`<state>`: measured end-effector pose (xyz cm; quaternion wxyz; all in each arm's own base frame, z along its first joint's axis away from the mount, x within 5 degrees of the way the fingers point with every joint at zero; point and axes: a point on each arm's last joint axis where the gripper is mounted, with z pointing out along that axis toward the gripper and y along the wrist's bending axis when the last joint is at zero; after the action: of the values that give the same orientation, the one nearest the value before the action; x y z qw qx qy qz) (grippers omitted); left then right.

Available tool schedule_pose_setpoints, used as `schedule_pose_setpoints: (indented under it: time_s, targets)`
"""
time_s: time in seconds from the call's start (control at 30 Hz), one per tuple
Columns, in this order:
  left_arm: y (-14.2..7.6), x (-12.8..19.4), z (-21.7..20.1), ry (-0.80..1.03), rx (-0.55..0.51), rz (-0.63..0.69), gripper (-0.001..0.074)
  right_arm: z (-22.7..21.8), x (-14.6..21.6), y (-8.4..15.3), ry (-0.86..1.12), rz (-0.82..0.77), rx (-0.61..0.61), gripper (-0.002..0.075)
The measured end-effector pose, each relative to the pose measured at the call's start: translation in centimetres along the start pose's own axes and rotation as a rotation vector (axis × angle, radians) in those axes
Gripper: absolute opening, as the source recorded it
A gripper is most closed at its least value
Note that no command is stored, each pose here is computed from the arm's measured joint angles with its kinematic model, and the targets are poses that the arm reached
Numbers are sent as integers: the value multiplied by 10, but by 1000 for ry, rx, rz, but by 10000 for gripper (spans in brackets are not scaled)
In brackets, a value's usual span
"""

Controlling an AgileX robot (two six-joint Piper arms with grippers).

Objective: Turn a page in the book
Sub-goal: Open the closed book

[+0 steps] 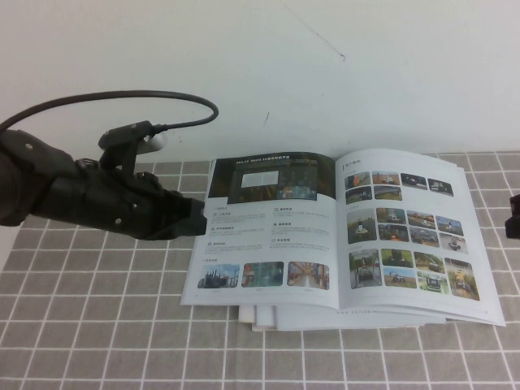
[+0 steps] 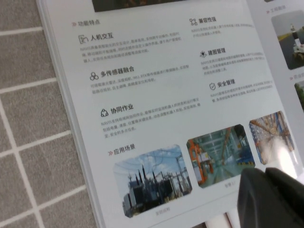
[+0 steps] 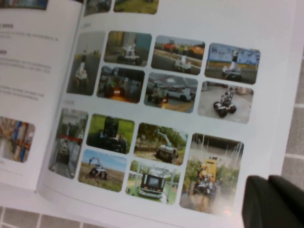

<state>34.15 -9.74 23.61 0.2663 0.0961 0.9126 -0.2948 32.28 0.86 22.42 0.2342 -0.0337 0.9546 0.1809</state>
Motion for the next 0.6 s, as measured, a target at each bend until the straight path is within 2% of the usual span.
schedule_pose_setpoints:
  time_s: [0.2, 0.4, 0.47, 0.6]
  targets:
    - [11, -4, 23, 28, 24, 8, -4, 38, 7, -16, 85, -36, -9, -3]
    - [23, 2, 43, 61, 39, 14, -4, 55, 12, -24, 121, -56, -6, 8]
    - [25, 3, 48, 58, 52, 19, -4, 56, 11, -25, 114, -62, 1, 36]
    - [19, 4, 58, 52, 86, 64, -4, 56, 10, -25, 96, -53, 2, 150]
